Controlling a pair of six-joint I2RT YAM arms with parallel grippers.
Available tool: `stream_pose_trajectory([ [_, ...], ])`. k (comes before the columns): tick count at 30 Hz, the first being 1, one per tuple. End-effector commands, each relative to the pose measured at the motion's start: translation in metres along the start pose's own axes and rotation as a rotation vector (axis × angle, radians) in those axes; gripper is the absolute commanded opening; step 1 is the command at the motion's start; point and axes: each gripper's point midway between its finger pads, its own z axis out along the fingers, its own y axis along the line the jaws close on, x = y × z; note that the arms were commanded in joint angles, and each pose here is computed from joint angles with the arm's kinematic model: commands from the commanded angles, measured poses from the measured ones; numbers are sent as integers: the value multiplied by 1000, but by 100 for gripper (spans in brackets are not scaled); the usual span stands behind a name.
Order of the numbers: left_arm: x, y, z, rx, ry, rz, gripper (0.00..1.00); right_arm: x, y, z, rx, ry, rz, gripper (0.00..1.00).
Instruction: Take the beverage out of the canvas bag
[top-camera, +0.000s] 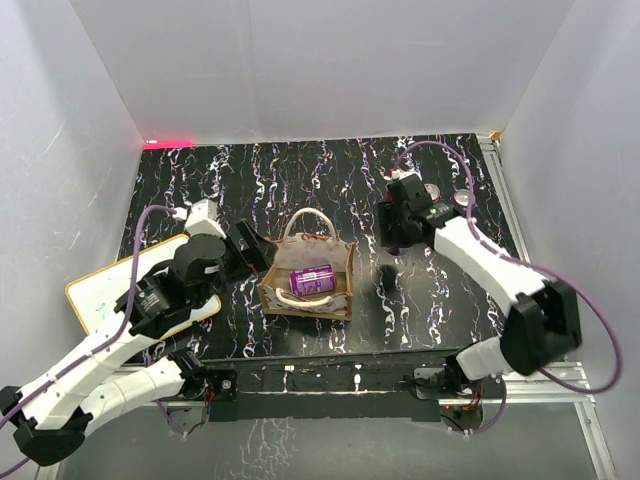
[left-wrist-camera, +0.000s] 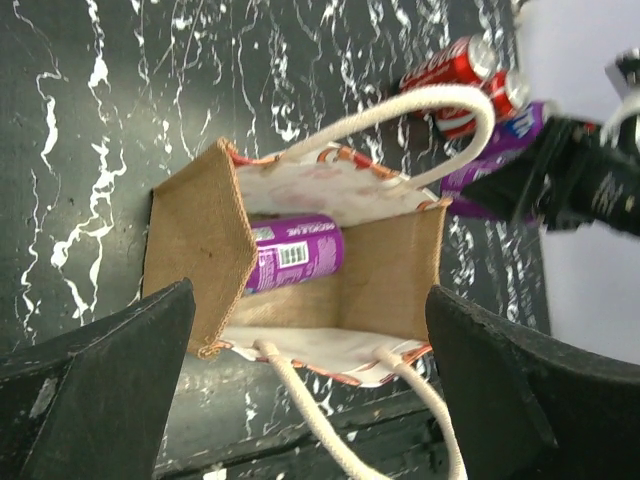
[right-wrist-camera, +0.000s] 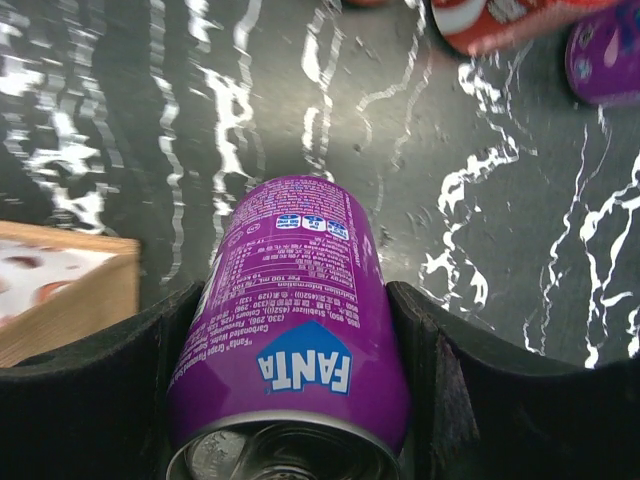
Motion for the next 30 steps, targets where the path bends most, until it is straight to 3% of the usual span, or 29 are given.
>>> stream_pose_trajectory([
  [1,19,-2,-5,37,115,101,97,-42,-9,12,-61,5,24,30],
  [9,54,-29,-11,194,316,181,94,-53,-17,62,-38,136,18,30],
  [16,77,-64,-18,422,432,228,91,-44,-22,91,9,137,5,32],
  [23,96,-82,-26,558,536,228,82,-27,-33,110,78,182,-17,42],
  [30,128,-62,-24,524,658,223,65,-23,-34,107,80,177,-15,70],
])
